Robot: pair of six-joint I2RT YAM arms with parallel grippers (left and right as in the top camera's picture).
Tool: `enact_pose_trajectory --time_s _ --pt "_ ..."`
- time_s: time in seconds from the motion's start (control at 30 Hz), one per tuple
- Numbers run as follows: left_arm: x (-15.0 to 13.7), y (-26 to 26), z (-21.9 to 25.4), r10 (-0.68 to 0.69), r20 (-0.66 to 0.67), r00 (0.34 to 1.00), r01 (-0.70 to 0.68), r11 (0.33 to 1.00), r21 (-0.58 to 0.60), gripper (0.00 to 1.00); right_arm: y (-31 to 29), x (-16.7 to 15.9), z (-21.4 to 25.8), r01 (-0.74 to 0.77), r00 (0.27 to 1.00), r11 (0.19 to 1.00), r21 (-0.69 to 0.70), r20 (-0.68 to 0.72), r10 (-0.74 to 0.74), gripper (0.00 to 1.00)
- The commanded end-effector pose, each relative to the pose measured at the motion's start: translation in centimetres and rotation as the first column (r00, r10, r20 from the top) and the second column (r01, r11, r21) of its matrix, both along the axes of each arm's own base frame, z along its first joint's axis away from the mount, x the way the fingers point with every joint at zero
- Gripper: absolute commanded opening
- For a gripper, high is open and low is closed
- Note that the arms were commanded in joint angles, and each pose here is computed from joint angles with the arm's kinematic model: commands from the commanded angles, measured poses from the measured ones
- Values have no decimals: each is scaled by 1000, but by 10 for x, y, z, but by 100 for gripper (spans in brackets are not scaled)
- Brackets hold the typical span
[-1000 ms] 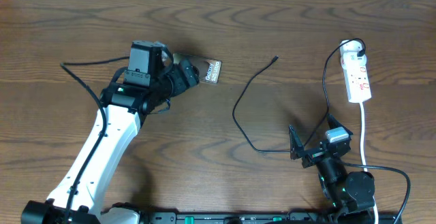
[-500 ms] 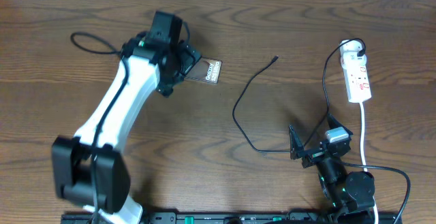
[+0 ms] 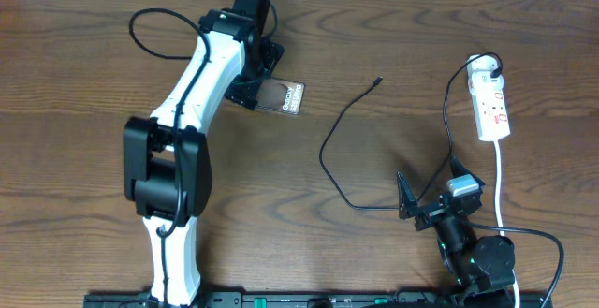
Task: Plug charger to phone and switch on socket
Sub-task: 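Move the left gripper forward over the Galaxy phone, then lower the left gripper and close it on the phone's edges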
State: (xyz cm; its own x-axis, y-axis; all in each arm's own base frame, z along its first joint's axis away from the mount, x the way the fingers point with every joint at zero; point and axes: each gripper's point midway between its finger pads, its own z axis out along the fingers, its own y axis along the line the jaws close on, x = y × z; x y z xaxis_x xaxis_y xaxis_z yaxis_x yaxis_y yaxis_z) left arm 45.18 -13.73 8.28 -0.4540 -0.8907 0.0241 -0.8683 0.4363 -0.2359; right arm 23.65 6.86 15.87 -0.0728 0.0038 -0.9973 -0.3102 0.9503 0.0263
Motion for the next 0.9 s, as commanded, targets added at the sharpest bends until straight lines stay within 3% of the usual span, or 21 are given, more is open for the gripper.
enact_pose_trajectory --time_s 0.0,0.2,0.33,0.57,0.87 --pt "12 -3 -7 86 10 996 -86 996 -20 98 1 0 -1 -1 1000 1000 -5 1 1 99" --pt "32 -8 -11 140 49 989 -137 989 -52 98 1 0 -1 -1 1000 1000 -5 1 1 99" --pt "38 -12 -21 131 5 991 -131 991 -39 98 1 0 -1 -1 1000 1000 -5 1 1 99" --pt "29 -10 -42 92 -82 992 -93 996 -1 98 1 0 -1 -1 1000 1000 -5 1 1 99" --pt "29 -2 -50 91 -83 992 -87 995 53 98 1 0 -1 -1 1000 1000 -5 1 1 99"
